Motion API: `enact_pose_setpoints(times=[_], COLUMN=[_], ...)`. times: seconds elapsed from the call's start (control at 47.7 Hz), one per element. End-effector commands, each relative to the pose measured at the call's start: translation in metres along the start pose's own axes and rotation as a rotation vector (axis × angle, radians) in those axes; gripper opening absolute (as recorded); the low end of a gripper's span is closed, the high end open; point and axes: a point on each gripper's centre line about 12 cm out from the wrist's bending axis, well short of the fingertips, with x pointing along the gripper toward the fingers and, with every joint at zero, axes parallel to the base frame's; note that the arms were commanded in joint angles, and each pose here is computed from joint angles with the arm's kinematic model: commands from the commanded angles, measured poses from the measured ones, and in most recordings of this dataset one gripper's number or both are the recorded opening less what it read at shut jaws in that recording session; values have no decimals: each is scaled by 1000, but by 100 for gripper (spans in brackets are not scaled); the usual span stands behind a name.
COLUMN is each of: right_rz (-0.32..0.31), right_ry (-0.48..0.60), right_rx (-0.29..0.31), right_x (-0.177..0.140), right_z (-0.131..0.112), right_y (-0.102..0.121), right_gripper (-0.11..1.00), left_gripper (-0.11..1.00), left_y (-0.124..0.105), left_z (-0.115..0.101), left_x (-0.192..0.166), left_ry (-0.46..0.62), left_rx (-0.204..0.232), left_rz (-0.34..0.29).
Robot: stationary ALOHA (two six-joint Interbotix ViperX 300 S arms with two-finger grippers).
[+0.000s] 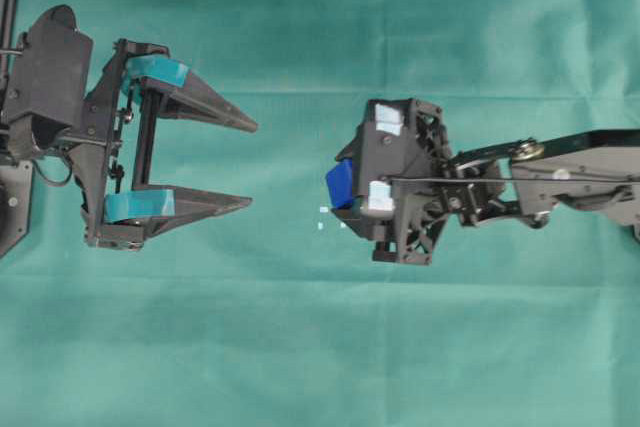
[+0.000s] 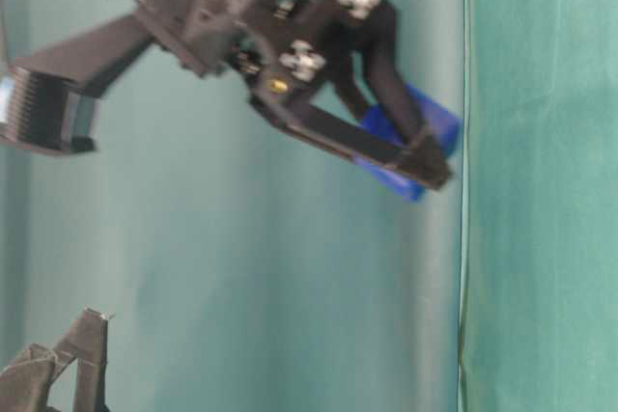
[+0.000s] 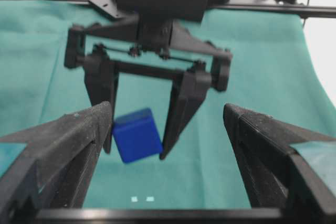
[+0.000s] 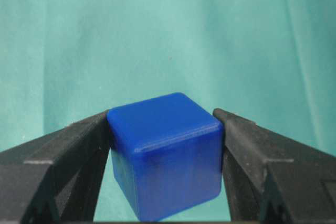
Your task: Handover the blue block to the right arm after grasping it with the left arm, then place it in the designated position.
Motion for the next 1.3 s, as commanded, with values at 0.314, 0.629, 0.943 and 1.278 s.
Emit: enact_pose_setpoints(times=[0.314, 0.629, 0.943, 1.278], right_rz=[37, 28, 61, 49], right_ry=[13, 59, 60, 74], right_rx=[18, 23, 23, 23], right_x=[29, 60, 80, 84], right_z=[-8, -22, -31, -33], right_y=[7, 1, 4, 1], right_gripper=[63, 63, 63, 63], left_gripper=[100, 100, 100, 100], left_y=[0, 0, 0, 0], left_z=[10, 10, 10, 9], left_x=[-2, -2, -2, -2], left_ry=[-31, -31, -29, -28], left_rx=[-2, -2, 0, -2], left_rz=[0, 0, 0, 0])
